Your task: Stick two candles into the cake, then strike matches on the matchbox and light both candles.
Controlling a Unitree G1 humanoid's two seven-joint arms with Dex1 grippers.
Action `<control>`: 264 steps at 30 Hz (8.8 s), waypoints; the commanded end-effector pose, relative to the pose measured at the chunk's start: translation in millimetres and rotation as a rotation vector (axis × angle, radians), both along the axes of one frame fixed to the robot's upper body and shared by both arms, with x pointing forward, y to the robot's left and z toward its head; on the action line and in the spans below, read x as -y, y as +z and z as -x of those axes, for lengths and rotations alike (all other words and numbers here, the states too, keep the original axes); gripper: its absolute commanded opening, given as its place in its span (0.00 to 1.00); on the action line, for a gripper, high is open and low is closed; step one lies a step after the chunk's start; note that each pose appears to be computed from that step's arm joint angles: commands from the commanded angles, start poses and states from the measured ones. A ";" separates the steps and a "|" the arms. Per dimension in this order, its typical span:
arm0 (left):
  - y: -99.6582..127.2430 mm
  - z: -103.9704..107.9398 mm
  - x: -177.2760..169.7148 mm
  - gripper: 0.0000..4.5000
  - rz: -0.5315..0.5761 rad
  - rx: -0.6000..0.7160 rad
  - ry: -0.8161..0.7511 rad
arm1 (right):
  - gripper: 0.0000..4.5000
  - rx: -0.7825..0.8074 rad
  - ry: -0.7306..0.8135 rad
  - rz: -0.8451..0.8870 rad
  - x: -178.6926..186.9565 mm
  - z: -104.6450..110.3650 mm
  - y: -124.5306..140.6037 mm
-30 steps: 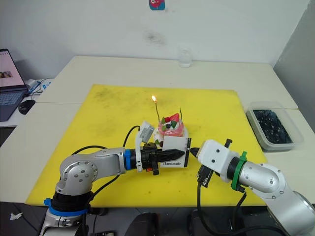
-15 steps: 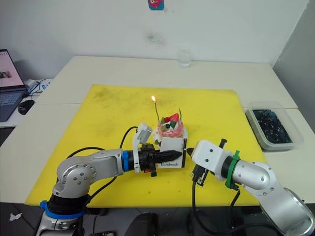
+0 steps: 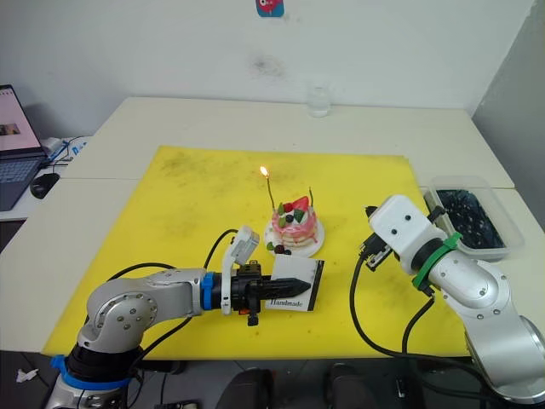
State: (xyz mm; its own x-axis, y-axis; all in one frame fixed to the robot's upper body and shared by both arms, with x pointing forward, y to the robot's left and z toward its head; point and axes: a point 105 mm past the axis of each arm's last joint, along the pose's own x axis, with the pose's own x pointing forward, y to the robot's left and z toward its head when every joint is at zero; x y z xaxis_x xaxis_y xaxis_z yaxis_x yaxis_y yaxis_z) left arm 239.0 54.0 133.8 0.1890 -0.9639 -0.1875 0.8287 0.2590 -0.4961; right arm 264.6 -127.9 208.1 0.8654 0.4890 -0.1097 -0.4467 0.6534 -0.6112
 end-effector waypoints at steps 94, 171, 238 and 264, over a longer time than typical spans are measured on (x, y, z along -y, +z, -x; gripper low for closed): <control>9.2 25.5 10.0 0.00 0.029 -0.017 -0.182 | 0.00 -0.153 0.184 0.049 -35.4 16.8 -26.7; 30.0 -27.0 -0.1 0.00 0.035 0.140 0.125 | 0.00 -0.217 0.304 0.108 -48.0 33.0 -35.8; 32.4 -24.3 7.7 0.00 0.060 0.125 0.117 | 0.00 -0.171 0.308 0.173 -59.5 20.9 -38.8; 71.3 -17.7 -31.6 0.00 0.034 0.247 0.093 | 0.00 -0.230 0.412 0.247 -34.7 38.5 -34.1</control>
